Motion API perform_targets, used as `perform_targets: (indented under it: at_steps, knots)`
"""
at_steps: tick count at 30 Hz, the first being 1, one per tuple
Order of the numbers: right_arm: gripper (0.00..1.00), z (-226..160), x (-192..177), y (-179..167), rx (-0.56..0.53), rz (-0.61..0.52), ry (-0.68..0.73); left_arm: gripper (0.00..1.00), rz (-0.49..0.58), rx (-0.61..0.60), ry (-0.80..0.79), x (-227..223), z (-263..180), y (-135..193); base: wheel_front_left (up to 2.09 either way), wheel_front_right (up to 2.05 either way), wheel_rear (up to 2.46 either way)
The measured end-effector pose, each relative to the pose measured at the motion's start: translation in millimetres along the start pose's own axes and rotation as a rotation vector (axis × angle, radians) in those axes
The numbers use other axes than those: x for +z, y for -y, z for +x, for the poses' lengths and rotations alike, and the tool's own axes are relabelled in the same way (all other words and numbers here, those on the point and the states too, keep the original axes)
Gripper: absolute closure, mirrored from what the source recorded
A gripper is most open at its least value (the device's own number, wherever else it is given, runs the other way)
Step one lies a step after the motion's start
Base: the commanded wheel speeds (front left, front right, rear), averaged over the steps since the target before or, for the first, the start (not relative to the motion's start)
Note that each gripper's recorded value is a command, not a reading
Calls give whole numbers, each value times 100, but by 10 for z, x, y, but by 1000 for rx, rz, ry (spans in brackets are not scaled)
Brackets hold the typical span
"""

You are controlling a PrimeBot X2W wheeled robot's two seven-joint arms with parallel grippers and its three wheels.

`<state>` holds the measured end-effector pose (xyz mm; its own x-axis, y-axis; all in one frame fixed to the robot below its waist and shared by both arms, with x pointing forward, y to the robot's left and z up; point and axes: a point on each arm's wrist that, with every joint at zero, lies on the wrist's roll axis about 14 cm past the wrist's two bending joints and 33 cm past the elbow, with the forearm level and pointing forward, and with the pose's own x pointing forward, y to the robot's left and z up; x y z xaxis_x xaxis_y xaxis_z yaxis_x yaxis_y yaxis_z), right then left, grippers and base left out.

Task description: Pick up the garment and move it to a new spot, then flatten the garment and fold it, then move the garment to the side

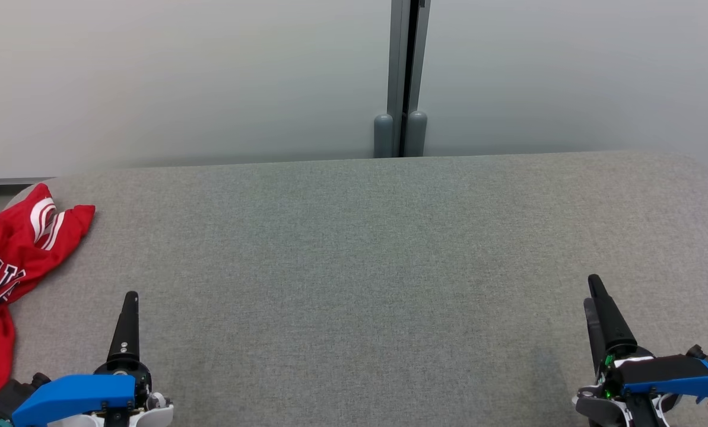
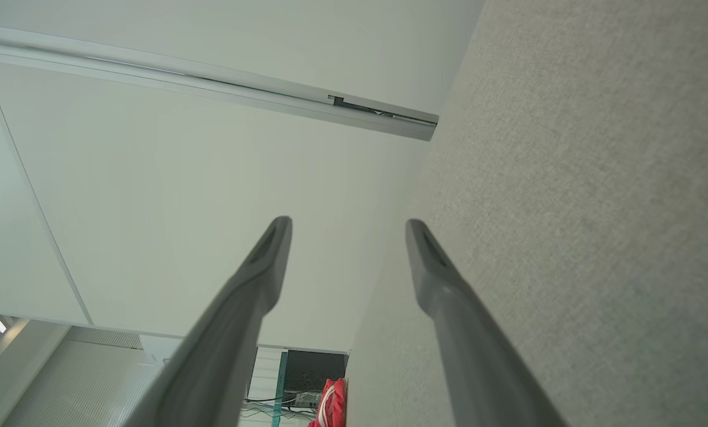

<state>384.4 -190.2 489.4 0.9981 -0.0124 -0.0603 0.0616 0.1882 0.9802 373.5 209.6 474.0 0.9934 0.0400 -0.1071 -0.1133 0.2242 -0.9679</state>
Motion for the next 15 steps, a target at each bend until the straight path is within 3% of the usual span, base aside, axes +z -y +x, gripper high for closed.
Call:
perform_targets:
  at_steps: [15]
  knots:
    - [0, 6, -126, 55, -12, -331, -30, 0, 292, -1, -18, -1, 12, -19, 0, 0, 0]
